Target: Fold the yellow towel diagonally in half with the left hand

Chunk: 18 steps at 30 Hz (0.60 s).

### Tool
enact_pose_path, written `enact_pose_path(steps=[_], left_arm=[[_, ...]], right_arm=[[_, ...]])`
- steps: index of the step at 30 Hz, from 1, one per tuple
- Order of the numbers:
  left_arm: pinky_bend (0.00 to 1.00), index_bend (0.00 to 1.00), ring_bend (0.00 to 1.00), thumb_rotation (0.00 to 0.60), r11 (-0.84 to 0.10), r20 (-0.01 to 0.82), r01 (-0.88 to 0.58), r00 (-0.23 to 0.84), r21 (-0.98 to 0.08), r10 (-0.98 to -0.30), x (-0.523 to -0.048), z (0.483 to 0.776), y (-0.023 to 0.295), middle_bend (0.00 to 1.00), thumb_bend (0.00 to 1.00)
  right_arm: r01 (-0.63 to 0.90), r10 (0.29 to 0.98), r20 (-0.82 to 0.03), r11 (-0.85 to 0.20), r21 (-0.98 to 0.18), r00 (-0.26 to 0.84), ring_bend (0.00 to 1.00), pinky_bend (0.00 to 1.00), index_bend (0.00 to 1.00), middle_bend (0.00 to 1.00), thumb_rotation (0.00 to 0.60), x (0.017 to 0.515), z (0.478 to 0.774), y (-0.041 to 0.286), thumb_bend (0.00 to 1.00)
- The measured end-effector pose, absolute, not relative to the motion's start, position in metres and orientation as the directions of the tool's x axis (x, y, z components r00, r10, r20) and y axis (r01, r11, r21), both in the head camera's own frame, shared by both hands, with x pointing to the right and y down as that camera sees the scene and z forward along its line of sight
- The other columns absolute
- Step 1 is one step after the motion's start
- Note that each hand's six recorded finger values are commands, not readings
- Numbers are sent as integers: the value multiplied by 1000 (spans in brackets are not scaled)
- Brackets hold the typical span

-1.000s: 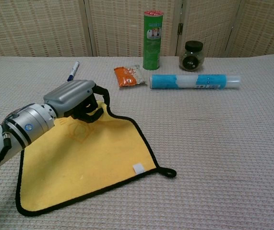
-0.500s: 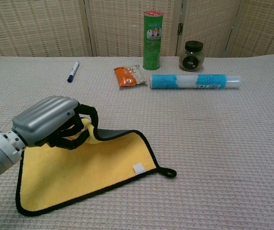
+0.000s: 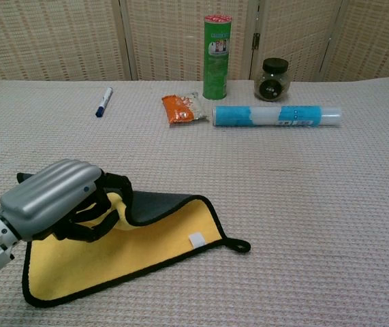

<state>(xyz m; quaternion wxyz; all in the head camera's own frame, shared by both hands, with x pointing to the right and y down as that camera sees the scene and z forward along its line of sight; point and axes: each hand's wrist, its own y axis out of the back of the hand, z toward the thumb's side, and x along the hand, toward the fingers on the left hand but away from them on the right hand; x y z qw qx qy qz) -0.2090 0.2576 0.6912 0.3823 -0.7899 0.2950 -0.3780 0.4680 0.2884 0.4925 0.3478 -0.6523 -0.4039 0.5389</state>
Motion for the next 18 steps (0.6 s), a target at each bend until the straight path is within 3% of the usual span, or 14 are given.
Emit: enact_pose_path(steps=[18], left_arm=[[1000,626,1000,600,-554,394,-185,526,-812,-754,-232,674,287,1000,580]], right_arm=[[141,893,-434,-448,-883,123,0,0,0,0,600,456,498,291,242]])
